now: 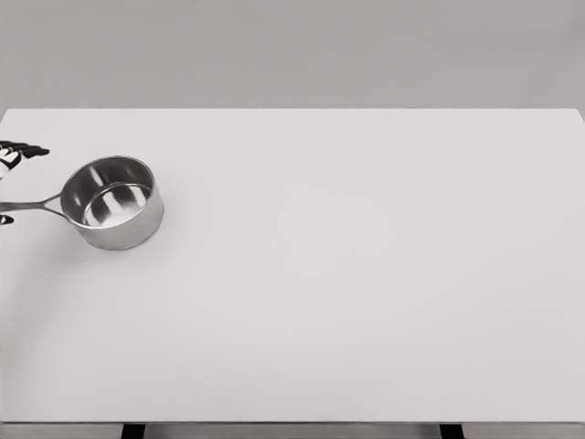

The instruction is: Rotate pot handle

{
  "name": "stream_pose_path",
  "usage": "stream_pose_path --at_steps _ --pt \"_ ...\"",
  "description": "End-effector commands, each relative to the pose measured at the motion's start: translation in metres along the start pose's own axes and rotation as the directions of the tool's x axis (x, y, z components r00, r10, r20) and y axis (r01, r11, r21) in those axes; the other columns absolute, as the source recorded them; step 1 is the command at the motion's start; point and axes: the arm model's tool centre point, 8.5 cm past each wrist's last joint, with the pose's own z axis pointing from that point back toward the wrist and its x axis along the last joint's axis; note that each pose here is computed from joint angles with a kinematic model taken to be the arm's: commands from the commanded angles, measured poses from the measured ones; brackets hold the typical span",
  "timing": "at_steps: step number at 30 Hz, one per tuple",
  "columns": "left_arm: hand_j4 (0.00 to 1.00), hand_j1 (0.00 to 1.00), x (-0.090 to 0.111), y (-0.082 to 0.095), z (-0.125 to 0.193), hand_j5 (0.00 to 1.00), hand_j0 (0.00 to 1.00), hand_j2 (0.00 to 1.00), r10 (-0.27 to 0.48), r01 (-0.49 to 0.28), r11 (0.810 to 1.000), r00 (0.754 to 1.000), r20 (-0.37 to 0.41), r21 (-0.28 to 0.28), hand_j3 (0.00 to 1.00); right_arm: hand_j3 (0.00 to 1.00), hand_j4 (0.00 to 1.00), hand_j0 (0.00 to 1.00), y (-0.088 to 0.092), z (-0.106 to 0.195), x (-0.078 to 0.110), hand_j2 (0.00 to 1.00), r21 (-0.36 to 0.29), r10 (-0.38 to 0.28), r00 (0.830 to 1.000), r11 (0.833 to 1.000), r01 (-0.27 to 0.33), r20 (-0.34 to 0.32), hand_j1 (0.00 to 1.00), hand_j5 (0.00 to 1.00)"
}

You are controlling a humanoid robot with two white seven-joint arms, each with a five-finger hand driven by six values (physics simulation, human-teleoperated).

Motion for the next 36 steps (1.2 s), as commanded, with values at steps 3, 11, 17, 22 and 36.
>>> stream_pose_path --at_steps 3,11,17,22,36 --pt "1.0 1.0 -0.005 -0.001 0.002 1.0 1.0 1.0 0.012 -0.012 1.0 1.0 -0.015 0.0 1.0 1.0 1.0 1.0 0.0 0.0 0.0 1.0 0.001 0.0 1.0 1.0 0.0 0.001 1.0 1.0" --pt "1.0 1.0 -0.013 -0.003 -0.002 1.0 1.0 1.0 0.041 -0.04 0.999 0.998 -0.039 0.013 1.0 1.0 1.0 1.0 0.0 0.0 0.0 1.0 -0.001 0.0 1.0 1.0 0.0 -0.001 1.0 1.0" --pt "1.0 1.0 -0.018 -0.001 -0.001 1.0 1.0 1.0 0.048 -0.047 0.999 0.997 -0.055 0.018 1.0 1.0 1.0 1.0 0.0 0.0 0.0 1.0 0.001 0.0 1.0 1.0 0.0 0.001 1.0 1.0" --pt "1.0 1.0 -0.02 0.0 -0.001 1.0 1.0 1.0 0.048 -0.047 0.999 0.997 -0.059 0.02 1.0 1.0 1.0 1.0 0.0 0.0 0.0 1.0 0.001 0.0 1.0 1.0 0.0 -0.001 1.0 1.0" --pt "1.0 1.0 -0.011 0.007 -0.003 1.0 1.0 1.0 0.044 -0.043 0.998 0.999 -0.026 0.041 1.0 1.0 1.0 1.0 0.0 0.0 0.0 1.0 0.001 0.0 1.0 1.0 0.0 0.001 1.0 1.0"
